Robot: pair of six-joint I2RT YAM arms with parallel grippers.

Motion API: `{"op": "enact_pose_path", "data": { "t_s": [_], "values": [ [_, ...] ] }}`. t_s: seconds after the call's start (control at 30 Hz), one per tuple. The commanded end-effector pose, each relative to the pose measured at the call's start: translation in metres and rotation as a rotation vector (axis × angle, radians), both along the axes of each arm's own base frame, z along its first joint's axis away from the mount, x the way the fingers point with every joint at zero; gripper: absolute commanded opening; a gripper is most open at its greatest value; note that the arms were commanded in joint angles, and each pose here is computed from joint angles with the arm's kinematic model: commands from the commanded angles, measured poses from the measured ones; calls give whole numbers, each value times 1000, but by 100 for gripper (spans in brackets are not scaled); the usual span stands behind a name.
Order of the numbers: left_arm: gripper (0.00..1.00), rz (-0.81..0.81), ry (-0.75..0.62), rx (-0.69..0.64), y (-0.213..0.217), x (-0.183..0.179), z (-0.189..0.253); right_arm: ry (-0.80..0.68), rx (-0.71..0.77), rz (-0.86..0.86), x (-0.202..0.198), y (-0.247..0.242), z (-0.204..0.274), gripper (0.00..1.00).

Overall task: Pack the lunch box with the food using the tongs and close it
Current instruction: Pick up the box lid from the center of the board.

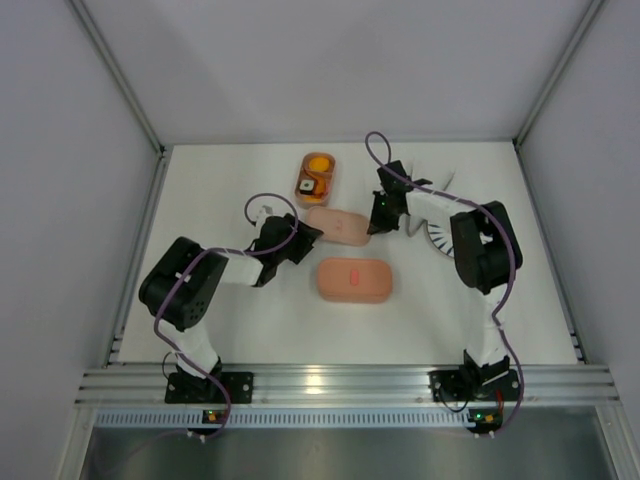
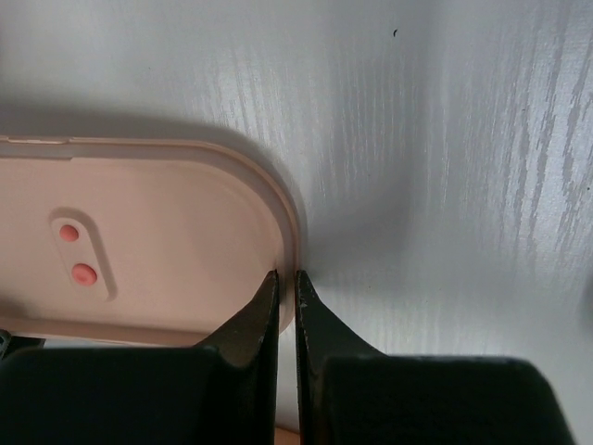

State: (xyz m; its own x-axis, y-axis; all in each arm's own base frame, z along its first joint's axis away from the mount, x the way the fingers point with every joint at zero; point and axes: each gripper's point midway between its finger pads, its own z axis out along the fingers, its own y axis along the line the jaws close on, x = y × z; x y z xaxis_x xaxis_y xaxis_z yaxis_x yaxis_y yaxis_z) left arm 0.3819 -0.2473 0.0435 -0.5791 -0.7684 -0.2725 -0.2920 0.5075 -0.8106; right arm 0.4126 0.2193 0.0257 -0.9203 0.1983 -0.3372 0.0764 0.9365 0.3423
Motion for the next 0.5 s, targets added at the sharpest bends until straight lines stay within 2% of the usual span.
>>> {"op": "enact_pose_path", "data": {
  "t_s": [0.0, 0.47],
  "values": [
    [64, 49, 4, 135, 21, 3, -14, -64, 18, 10, 2, 8, 39, 0],
    [58, 25, -97, 123, 8, 33, -1, -45, -15, 48, -9, 1, 29, 0]
  ]
}}
